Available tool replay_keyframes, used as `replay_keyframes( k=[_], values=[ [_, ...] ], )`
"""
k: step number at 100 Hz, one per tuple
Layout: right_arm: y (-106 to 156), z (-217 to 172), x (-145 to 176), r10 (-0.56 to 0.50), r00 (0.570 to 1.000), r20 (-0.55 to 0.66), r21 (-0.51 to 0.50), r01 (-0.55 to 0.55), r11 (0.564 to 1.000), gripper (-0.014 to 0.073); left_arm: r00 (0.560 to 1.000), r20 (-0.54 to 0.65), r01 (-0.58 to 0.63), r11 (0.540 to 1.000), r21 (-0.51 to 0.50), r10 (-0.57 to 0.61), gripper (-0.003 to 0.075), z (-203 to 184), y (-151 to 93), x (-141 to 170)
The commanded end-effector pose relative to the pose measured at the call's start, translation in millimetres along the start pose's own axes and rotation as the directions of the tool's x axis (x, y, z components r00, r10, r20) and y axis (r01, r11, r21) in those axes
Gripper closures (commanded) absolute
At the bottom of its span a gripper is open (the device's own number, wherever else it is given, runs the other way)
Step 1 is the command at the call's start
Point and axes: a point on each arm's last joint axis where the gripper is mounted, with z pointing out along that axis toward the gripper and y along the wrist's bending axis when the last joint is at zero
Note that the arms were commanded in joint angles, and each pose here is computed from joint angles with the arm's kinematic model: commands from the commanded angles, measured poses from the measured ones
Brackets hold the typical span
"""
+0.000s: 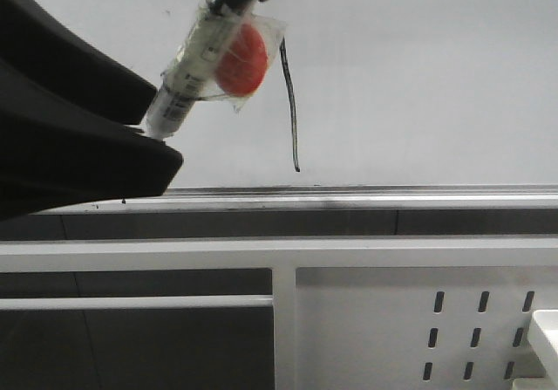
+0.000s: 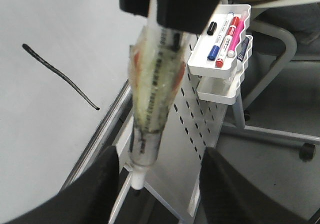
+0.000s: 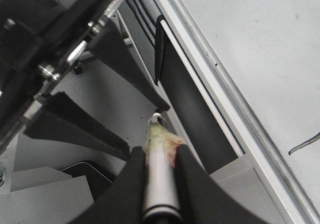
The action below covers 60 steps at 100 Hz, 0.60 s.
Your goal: Write number 1 on whiteboard
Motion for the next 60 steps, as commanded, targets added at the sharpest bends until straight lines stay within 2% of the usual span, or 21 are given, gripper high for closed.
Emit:
replay_keyframes(
  k=[1,36,60],
  values=[
    [-1.1,-13.0,-15.3,-0.01,0.994,0.105,0.018,0.008,1.0,0.0666,0.999,0.053,0.004,1.0,0.014,-0.004,0.0388,1.3,2.4,-14.1],
    [-0.5,-12.9,-15.1,-0.001,0.995,0.103,0.01,0.0,1.0,0.0666,0.999,0.043,0.014,1.0,-0.004,-0.014,0.039,2.4,7.4,-11.5],
    [0.3,-12.9,-15.1,0.01,0.995,0.103,0.0,-0.01,1.0,0.0666,0.995,0.09,0.03,0.999,0.015,-0.031,0.0478,1.5,11.0,-13.5]
  ],
)
